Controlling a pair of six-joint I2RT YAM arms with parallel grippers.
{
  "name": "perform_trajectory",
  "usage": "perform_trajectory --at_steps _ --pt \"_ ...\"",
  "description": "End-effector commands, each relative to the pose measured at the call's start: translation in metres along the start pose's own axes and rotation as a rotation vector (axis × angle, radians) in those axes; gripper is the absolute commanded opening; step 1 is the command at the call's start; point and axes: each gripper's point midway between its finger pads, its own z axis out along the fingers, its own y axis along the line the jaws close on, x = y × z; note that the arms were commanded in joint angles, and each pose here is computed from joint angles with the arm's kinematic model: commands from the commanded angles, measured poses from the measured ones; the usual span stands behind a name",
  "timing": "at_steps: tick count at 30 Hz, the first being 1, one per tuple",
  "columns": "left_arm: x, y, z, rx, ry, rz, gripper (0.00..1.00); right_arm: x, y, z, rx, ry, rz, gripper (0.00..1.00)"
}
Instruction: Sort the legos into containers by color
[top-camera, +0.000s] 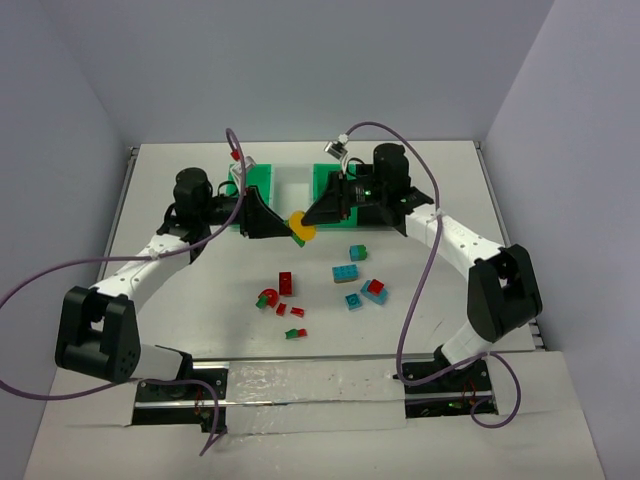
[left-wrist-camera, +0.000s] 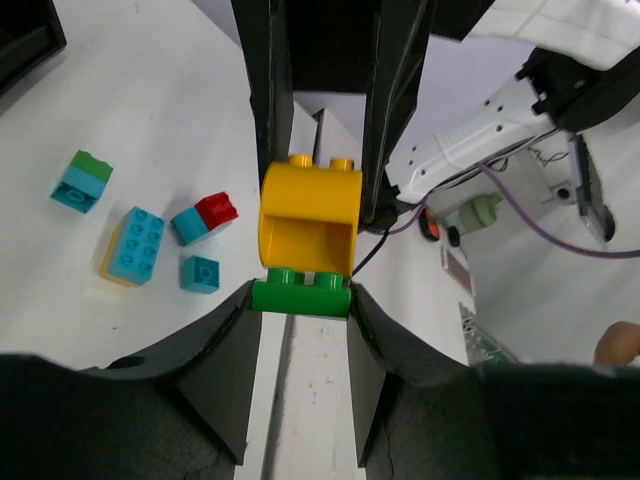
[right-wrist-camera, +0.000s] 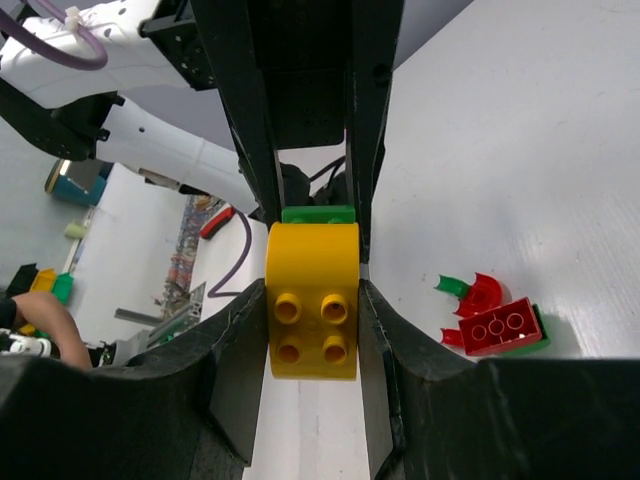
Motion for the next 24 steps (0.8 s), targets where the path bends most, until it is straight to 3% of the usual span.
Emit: perform_trajectory --at_steps 1,8,15,19,24 --pt "0.021 0.014 -0.013 -0.045 0.077 0.049 0.00 -0.038 0.006 -0.040 0.061 -0.105 -0.099 0.00" --pt "0.017 0.053 -0.045 -0.238 0.081 0.105 0.00 -0.057 -0.022 -0.089 0.210 -0.162 -0.141 0.00" --pt "-0.067 0.129 -0.103 -0.841 -0.030 0.338 0.00 -0.080 -0.120 -0.161 0.864 -0.157 -0.211 0.00" --pt "-0.107 0.148 -0.124 -1.014 -0.088 0.403 0.00 -0.090 -0.162 -0.193 1.104 -0.139 -0.241 0.00" --pt "-0.130 0.174 -0.131 -1.105 -0.121 0.417 0.00 -0.087 -0.200 -0.207 1.218 -0.108 -0.201 0.00"
